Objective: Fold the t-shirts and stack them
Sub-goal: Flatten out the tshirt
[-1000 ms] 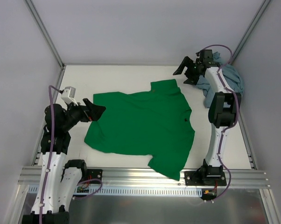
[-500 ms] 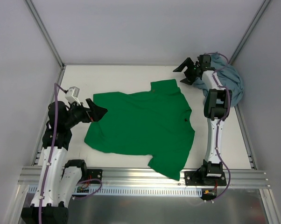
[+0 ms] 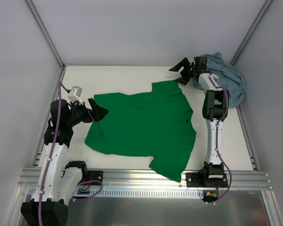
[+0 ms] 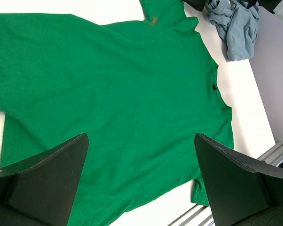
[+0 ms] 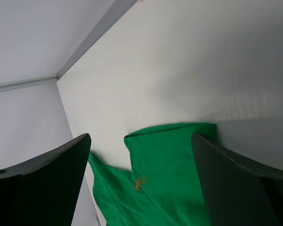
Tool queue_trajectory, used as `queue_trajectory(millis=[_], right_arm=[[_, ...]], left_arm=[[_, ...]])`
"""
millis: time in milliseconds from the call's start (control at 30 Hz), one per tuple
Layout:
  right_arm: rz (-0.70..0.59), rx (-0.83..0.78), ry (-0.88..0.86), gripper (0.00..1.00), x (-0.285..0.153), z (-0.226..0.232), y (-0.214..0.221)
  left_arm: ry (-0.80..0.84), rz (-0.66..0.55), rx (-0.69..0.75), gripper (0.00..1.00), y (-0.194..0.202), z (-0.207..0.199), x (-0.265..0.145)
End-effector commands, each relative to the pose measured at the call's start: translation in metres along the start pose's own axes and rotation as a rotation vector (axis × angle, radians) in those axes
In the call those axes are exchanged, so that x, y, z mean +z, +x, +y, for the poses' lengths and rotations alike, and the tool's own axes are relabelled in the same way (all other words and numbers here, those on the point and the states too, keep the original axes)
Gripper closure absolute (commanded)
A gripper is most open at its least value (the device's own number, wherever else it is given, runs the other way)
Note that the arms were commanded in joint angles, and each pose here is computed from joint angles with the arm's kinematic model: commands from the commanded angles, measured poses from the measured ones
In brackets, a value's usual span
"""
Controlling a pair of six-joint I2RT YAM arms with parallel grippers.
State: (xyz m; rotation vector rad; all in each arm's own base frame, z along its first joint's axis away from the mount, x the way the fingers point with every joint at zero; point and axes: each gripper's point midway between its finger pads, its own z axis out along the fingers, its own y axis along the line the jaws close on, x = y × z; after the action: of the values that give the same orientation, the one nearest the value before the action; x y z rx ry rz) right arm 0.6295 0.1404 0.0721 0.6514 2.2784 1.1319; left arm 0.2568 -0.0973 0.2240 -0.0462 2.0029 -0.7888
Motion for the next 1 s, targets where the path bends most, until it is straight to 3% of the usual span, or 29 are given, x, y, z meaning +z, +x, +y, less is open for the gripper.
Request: queue_trajectory(millis=[0,967], right_arm=[[0.046,0.008,-0.029,0.07,0.005,0.007,0.02],[-0.014,-0.042,0.083,0.05,-0.048,-0.035,-0.011]], left_arm=[[0.042,-0.032,0.039,0.01,-0.01,-0.011,-0.002],[0.04,-0.013,0.03,0.01,-0.006,-0.004,0.007]])
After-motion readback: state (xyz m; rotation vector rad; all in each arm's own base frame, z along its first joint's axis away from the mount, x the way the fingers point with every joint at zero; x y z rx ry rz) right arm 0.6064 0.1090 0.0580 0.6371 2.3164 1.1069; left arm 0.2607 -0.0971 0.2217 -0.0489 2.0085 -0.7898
